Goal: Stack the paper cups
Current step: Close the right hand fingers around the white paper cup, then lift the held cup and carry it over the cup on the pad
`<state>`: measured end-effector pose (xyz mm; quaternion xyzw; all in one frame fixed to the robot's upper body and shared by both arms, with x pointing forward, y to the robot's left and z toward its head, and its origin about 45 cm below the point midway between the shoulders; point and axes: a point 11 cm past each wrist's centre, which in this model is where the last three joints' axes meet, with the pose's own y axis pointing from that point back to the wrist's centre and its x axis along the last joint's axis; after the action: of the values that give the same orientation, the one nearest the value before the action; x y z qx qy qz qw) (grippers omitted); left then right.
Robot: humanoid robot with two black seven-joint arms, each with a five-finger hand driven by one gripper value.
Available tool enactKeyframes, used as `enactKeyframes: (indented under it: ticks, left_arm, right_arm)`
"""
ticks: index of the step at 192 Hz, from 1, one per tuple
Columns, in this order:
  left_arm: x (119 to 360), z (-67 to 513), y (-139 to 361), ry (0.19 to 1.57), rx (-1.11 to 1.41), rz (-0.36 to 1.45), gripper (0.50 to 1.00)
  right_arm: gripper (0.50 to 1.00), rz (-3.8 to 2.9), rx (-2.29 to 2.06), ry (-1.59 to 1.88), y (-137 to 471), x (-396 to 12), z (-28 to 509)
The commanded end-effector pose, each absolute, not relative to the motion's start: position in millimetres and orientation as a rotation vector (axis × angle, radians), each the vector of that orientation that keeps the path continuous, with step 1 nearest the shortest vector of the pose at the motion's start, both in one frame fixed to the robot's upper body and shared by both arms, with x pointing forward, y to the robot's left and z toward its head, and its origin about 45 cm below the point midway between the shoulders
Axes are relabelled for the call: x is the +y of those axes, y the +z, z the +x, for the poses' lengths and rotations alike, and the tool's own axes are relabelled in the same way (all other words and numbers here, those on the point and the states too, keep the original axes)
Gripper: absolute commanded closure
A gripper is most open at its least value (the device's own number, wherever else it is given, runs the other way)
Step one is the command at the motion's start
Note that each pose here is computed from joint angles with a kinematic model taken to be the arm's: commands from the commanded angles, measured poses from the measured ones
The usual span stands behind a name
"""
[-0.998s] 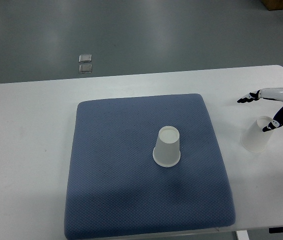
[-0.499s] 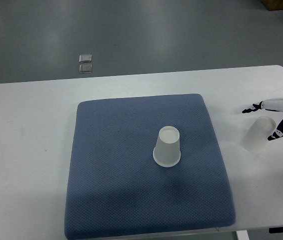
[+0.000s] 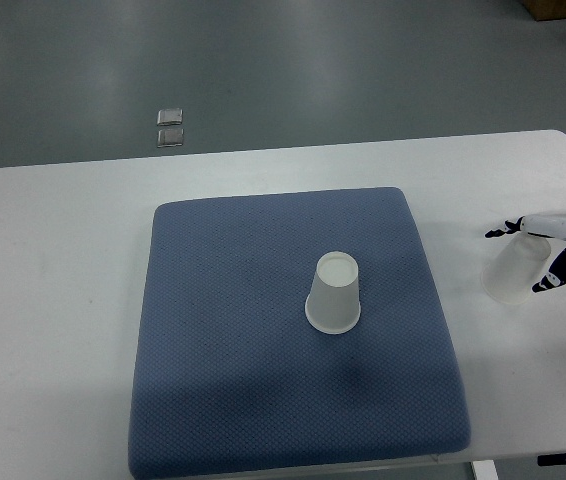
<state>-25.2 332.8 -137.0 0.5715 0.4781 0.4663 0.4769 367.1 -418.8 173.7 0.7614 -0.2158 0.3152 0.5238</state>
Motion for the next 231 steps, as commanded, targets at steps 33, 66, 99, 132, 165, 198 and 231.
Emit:
enactKeyframes:
  ticks: [33,66,99,132,165,198,231]
  left_arm:
    - [333,-25,-137,1.139,1.168,1.396,0.500]
    - [333,-25,-137,1.139,1.168,1.396,0.500]
    - [333,-25,-137,1.139,1.168,1.396,0.500]
    - [333,-25,-137,1.139,1.168,1.396,0.500]
    - [333,-25,-137,1.139,1.168,1.396,0.500]
    - [333,-25,-137,1.139,1.168,1.396,0.500]
    - [333,-25,-137,1.139,1.168,1.396,0.500]
  right_arm:
    - [0.703,1.810,-0.519,0.773,170,-420,366]
    - [0.705,1.808,-0.521,0.774,170,-420,366]
    - [0.732,1.810,-0.520,0.775,170,-420,366]
    - [0.750,1.811,-0.522,0.777,171,-419,367]
    - [0.771,1.812,-0.529,0.789,176,-418,370]
    - [0.769,1.819,-0.558,0.818,191,-414,381]
    - [0.758,1.832,-0.568,0.843,200,-407,388]
